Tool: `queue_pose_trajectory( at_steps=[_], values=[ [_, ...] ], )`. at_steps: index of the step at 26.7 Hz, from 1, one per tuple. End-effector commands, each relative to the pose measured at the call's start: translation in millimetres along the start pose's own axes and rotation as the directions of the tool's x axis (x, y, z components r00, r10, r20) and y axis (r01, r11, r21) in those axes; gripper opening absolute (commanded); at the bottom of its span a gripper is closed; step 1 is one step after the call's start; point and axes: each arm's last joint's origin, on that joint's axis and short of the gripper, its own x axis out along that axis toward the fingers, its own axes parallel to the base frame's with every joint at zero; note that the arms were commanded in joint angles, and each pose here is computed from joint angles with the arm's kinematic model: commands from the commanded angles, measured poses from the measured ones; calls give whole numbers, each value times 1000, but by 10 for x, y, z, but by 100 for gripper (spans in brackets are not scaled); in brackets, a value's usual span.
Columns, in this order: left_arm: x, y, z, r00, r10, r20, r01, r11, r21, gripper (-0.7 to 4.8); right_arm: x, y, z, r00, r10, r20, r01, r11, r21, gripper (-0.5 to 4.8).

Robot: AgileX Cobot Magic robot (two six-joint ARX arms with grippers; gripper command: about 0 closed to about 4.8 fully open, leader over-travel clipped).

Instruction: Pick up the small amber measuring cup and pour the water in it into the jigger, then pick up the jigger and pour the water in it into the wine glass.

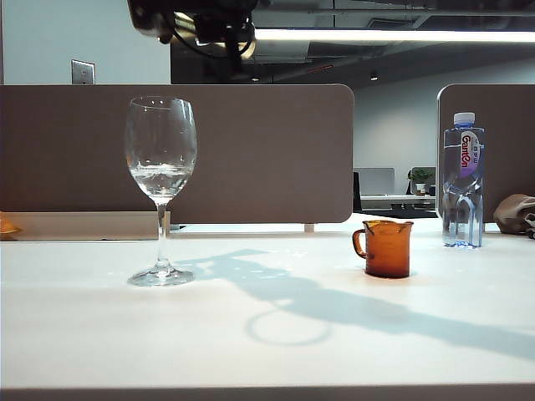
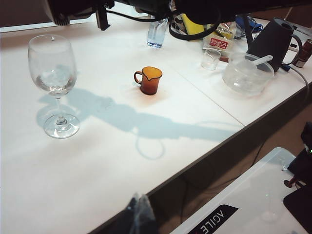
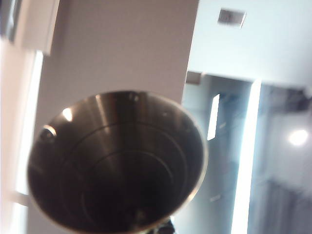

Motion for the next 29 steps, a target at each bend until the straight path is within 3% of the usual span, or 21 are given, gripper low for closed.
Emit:
queue_pose_trajectory(
  at_steps=[1,2,3,4,7,9,10,11,16,18,20,27,29],
  values=[
    [-4,-3,16,1000,-1,12,1,1000,8,-2,-20,-62,-32,997,-19,-73,45,929,367,-1],
    [-4,-4,16,1000,-1,12,1,1000,8,-2,-22,-55,-49,995,-6,-100,53,881,470,-1],
    [-4,-4,16,1000,-1,12,1,1000,8,-2,-39,-34,-72,993,20,-117,57,784,618,-1],
    [-4,-4,16,1000,-1,12,1,1000,9,-2,-59,10,-79,993,36,-111,50,725,687,-1],
    [-3,-4,16,1000,-1,12,1,1000,9,-2,-116,244,-155,991,92,-94,26,561,828,-1],
    [-3,-4,16,1000,-1,12,1,1000,9,-2,-175,543,-305,990,133,-38,-14,368,930,-1],
    [-3,-4,16,1000,-1,12,1,1000,9,-2,-197,631,-340,991,126,-34,-8,316,949,-1],
    [-3,-4,16,1000,-1,12,1,1000,8,-2,-231,761,-390,994,100,-47,22,236,971,-1],
    [-3,-3,16,1000,0,12,0,1000,9,-2,-352,1073,-508,999,27,-42,41,40,998,-1],
    [-4,-4,16,1000,-2,12,2,1000,9,-2,-383,1176,-544,1000,7,-9,9,-31,999,-1],
    [-3,-4,16,1000,-1,12,0,1000,9,-2,-413,1280,-587,1000,4,-5,5,-71,997,-1],
    [-4,-4,16,1000,-1,12,1,1000,8,-2,-405,1596,-676,996,79,29,-20,-124,992,-1],
    [-4,-4,16,1000,-1,12,1,1000,8,-2,-384,1681,-661,994,100,47,-31,-158,987,-1]
  ],
)
